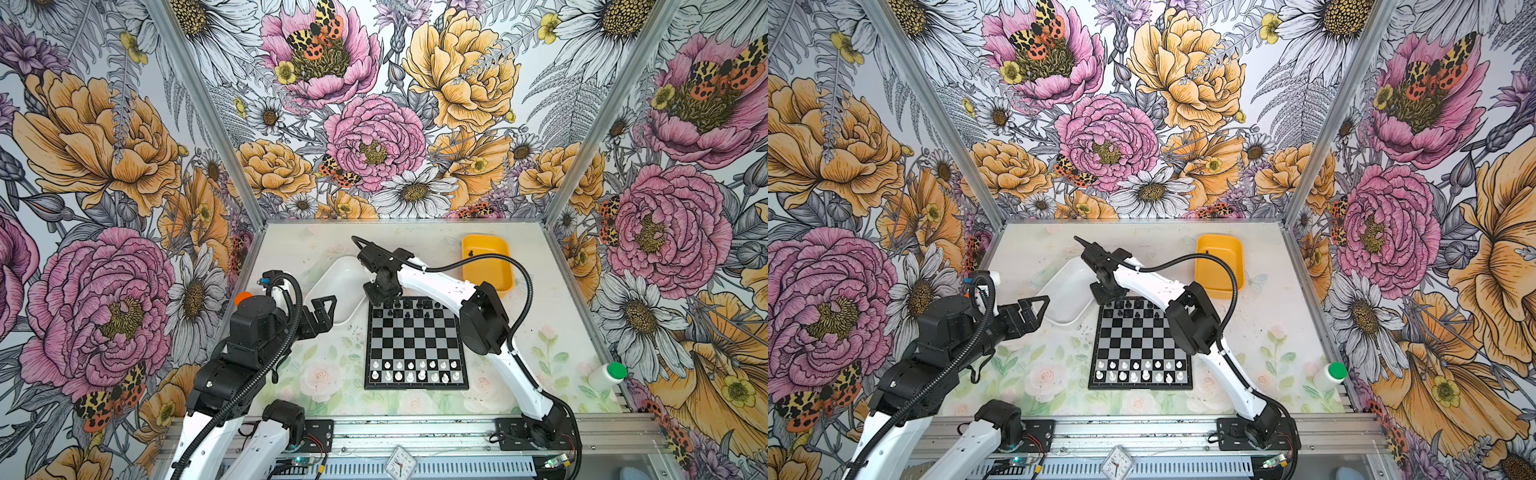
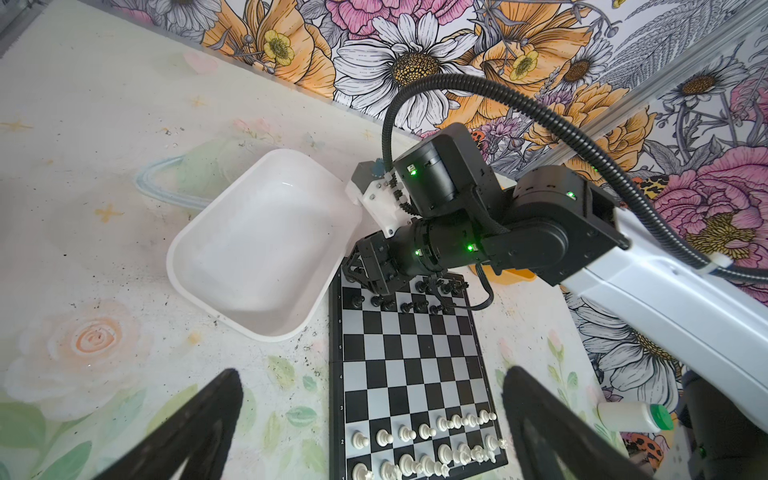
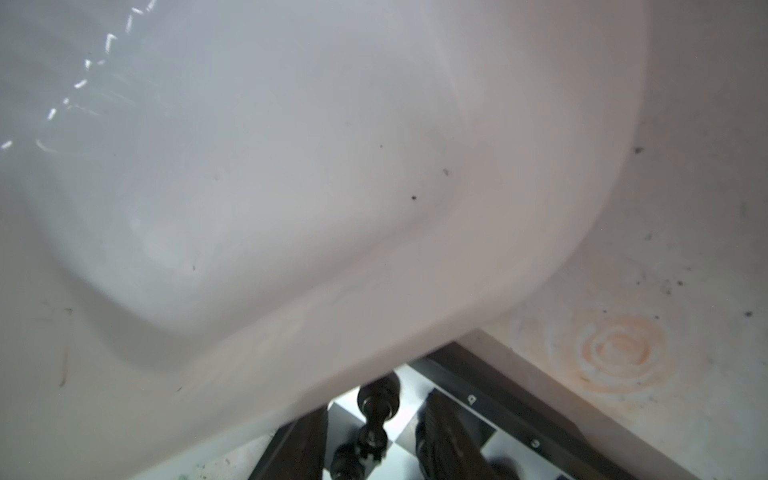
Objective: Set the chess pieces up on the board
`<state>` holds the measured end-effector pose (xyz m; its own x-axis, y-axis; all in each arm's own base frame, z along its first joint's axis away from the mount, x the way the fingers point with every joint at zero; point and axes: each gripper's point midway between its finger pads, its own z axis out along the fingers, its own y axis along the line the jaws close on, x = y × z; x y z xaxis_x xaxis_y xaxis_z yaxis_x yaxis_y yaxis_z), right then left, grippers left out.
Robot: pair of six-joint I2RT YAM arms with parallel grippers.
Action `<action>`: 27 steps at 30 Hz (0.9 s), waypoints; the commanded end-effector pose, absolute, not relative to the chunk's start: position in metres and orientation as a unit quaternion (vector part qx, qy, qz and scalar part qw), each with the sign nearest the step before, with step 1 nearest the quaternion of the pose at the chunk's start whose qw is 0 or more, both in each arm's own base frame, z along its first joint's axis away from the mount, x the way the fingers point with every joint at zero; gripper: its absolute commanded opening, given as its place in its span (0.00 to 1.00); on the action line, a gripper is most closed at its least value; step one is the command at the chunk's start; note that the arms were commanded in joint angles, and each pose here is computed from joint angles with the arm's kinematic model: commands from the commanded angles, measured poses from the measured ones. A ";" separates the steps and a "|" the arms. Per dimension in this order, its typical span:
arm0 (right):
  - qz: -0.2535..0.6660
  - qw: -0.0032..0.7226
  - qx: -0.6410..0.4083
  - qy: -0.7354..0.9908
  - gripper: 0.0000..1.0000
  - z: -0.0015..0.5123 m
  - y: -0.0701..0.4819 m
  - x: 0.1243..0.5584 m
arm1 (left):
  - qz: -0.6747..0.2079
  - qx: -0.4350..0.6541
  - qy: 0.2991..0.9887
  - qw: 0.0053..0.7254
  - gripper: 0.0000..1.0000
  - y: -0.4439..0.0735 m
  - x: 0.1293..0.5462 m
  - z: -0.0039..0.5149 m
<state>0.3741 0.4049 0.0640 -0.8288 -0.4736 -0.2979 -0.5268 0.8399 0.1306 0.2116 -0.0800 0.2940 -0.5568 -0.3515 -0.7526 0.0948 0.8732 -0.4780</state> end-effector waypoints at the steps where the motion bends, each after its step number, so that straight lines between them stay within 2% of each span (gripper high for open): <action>1: 0.134 0.207 -0.262 0.933 0.45 0.138 0.411 0.394 | -0.224 -0.062 0.845 0.482 0.99 -0.079 0.222 0.309; 7: 0.161 0.288 -0.199 0.923 0.53 0.217 0.363 0.450 | -0.223 -0.025 0.840 0.495 0.99 -0.099 0.271 0.328; 12: 0.137 0.329 -0.121 0.927 0.55 0.248 0.287 0.498 | -0.225 0.014 0.840 0.494 0.99 -0.128 0.341 0.340; 16: 0.087 0.331 -0.066 0.937 0.53 0.239 0.221 0.525 | -0.254 0.039 0.832 0.491 0.99 -0.161 0.399 0.339; 19: 0.056 0.315 -0.024 0.947 0.46 0.218 0.174 0.540 | -0.274 0.056 0.832 0.479 0.99 -0.195 0.432 0.335; 22: 0.029 0.295 0.008 0.955 0.41 0.192 0.139 0.551 | -0.293 0.084 0.834 0.460 0.99 -0.234 0.450 0.327; 27: 0.009 0.272 0.039 0.961 0.40 0.161 0.102 0.564 | -0.322 0.109 0.838 0.427 0.99 -0.285 0.459 0.308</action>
